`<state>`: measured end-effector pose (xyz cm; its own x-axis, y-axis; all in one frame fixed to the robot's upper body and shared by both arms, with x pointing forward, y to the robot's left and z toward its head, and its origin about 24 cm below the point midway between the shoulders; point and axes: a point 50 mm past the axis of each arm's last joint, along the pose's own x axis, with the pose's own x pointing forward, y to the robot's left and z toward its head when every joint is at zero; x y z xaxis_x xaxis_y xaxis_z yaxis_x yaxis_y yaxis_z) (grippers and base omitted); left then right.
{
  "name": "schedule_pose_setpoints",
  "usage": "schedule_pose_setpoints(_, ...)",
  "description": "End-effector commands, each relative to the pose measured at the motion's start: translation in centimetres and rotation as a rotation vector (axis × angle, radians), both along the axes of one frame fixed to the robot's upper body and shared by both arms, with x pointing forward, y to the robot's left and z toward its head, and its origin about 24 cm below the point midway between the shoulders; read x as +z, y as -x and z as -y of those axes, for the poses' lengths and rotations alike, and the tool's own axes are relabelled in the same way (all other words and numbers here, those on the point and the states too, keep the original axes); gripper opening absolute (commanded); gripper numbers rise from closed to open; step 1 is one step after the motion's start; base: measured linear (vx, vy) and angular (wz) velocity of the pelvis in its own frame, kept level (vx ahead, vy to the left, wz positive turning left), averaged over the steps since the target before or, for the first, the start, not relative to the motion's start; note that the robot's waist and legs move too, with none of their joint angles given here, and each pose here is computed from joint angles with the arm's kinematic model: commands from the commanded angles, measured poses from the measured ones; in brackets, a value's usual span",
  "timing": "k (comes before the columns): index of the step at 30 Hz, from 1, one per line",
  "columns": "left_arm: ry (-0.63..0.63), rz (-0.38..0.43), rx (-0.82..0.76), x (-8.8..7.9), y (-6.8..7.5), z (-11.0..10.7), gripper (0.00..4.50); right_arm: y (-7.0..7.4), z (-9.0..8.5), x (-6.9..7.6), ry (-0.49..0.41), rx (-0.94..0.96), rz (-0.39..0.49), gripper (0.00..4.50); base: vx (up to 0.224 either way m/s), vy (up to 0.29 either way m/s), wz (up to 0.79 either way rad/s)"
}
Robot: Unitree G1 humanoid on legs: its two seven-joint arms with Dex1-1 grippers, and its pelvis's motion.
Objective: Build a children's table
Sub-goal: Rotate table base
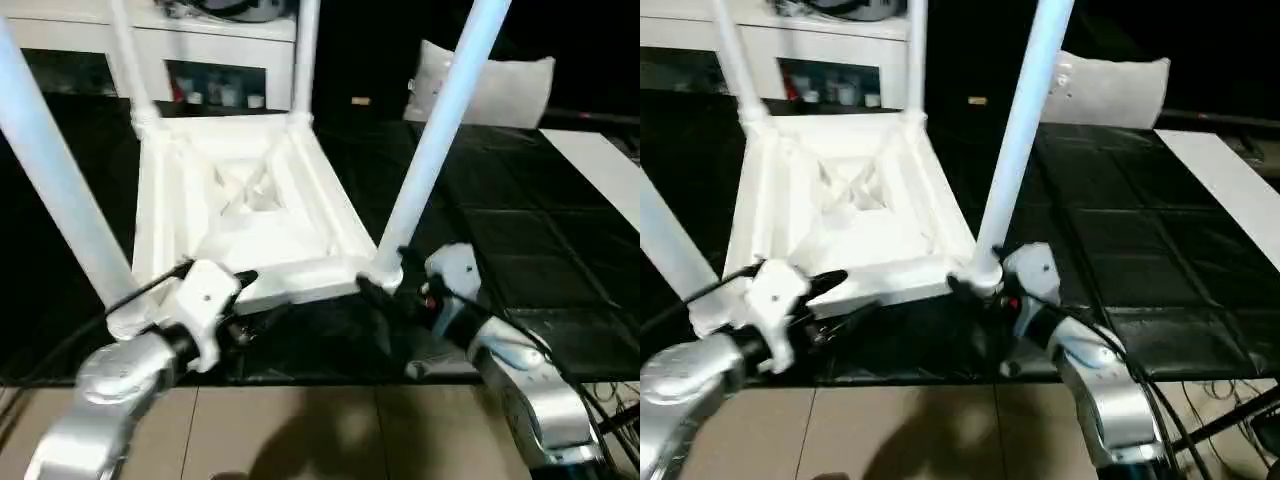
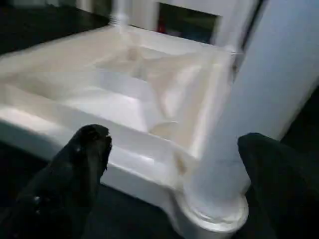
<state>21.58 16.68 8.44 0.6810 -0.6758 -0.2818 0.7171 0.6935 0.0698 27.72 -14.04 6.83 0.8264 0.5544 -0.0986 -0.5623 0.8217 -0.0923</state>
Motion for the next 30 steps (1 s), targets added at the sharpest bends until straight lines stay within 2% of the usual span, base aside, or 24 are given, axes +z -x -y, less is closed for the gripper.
schedule_pose_setpoints(1, 0.023, -0.028, -0.042, 0.2, 0.5, 0.0, 4.03, -1.1, 1.0, 0.2, 0.040, -0.089, 0.007, 4.50, 0.000, 0.000, 0.00)
schedule_pose_setpoints(6, 0.025, -0.062, -0.042, -0.1, 0.8, -0.9, 4.39, -3.2, 1.2, 0.4, 0.045, -0.190, 0.005, 4.50, 0.000, 0.000, 0.00)
schedule_pose_setpoints(10, 0.044, -0.117, -0.044, -1.6, 0.9, -1.6, 4.46, -4.3, 1.5, 0.8, 0.058, -0.221, 0.032, 4.50, 0.000, 0.000, 0.00)
schedule_pose_setpoints(16, 0.023, -0.177, 0.003, -5.8, -0.4, -4.9, 4.46, -6.1, 3.4, 0.7, 0.084, -0.313, 0.020, 4.50, 0.000, 0.000, 0.00)
schedule_pose_setpoints(17, 0.022, -0.179, 0.005, -5.9, -0.4, -5.0, 4.46, -6.1, 3.5, 0.7, 0.085, -0.317, 0.020, 4.50, 0.000, 0.000, 0.00)
schedule_pose_setpoints(18, 0.018, -0.197, 0.016, -6.9, -0.6, -5.8, 4.46, -6.5, 4.2, 0.7, 0.096, -0.347, 0.014, 4.50, 0.000, 0.000, 0.00)
schedule_pose_setpoints(19, 0.018, -0.197, 0.016, -6.9, -0.6, -5.8, 4.46, -6.5, 4.2, 0.7, 0.096, -0.347, 0.014, 4.50, 0.000, 0.000, 0.00)
schedule_pose_setpoints(20, 0.016, -0.210, 0.021, -7.7, -0.8, -6.3, 4.46, -6.9, 4.8, 0.6, 0.104, -0.375, 0.007, 4.50, 0.000, 0.000, 0.00)
schedule_pose_setpoints(21, 0.011, -0.228, 0.031, -8.9, -0.9, -7.1, 4.46, -7.4, 5.8, 0.6, 0.108, -0.429, -0.007, 4.50, 0.000, 0.000, 0.00)
schedule_pose_setpoints(23, 0.003, -0.238, 0.044, -9.7, -0.9, -7.7, 4.46, -7.7, 6.3, 0.6, 0.114, -0.457, -0.015, 4.50, 0.000, 0.000, 0.00)
schedule_pose_setpoints(24, -0.009, -0.240, 0.076, -10.7, -1.0, -8.5, 4.46, -7.9, 6.7, 0.6, 0.125, -0.472, -0.019, 4.50, 0.000, 0.000, 0.00)
schedule_pose_setpoints(26, -0.011, -0.230, 0.113, -11.4, -1.2, -9.2, 4.46, -8.1, 6.8, 0.7, 0.135, -0.462, -0.018, 4.50, 0.000, 0.000, 0.00)
schedule_pose_setpoints(30, 0.038, -0.194, 0.143, -11.8, -1.5, -10.0, 4.46, -8.0, 6.3, 0.7, 0.134, -0.415, -0.013, 4.50, 0.000, 0.000, 0.00)
